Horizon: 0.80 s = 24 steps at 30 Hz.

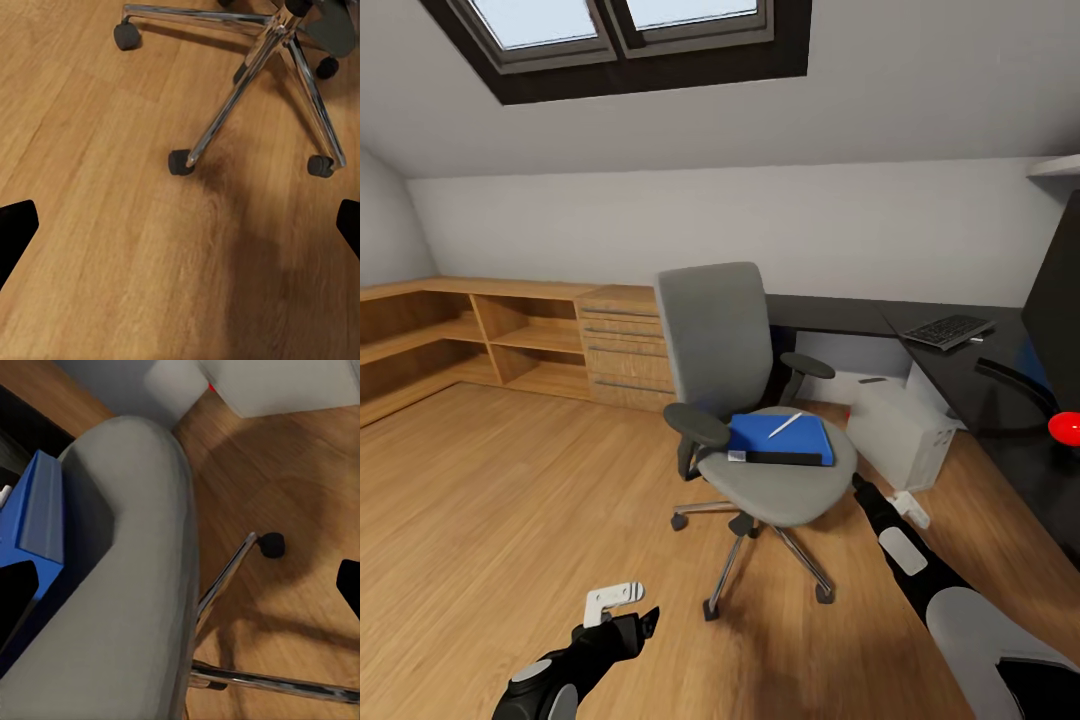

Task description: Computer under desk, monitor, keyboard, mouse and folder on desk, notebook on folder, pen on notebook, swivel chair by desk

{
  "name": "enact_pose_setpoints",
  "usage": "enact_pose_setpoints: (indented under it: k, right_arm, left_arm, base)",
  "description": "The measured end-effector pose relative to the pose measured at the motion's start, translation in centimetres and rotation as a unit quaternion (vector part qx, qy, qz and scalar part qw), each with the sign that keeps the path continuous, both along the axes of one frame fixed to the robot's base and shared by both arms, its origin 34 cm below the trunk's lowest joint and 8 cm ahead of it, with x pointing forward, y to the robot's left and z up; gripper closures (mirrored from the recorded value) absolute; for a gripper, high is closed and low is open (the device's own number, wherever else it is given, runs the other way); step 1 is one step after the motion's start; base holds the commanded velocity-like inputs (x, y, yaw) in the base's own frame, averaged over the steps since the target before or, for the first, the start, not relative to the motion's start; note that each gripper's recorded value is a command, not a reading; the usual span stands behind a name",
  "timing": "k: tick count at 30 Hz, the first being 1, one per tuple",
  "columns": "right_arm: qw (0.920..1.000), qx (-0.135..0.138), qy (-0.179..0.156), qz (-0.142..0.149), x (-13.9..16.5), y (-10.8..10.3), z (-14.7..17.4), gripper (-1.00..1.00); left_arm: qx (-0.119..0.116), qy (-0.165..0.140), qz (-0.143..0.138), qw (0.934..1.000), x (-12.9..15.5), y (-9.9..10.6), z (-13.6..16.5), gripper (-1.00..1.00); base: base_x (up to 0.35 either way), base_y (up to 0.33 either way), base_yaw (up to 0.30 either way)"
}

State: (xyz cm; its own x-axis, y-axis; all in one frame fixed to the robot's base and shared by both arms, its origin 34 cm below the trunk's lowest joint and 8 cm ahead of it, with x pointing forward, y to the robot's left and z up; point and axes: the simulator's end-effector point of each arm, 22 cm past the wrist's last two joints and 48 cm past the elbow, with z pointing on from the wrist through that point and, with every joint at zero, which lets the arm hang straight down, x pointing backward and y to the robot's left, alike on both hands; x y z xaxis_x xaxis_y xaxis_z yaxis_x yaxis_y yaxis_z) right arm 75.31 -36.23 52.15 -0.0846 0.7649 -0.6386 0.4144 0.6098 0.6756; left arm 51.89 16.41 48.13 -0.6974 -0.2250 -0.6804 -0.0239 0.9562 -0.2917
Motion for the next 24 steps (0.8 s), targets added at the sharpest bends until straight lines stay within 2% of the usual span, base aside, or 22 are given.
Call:
enact_pose_setpoints:
  k: [4,24]
  right_arm:
    - [1.0,0.0,0.001,0.0,-0.1,0.0,-0.5,-1.0]
    - [1.0,0.0,0.006,0.001,-1.2,0.0,-5.1,-1.0]
  left_arm:
    - [-0.002,-0.007,0.001,1.0,0.2,0.0,0.3,-1.0]
    - [-0.003,-0.003,0.003,1.0,-0.9,0.0,-3.9,-1.0]
  base:
    - [0.0,0.0,0.0]
    - [0.0,0.0,0.0]
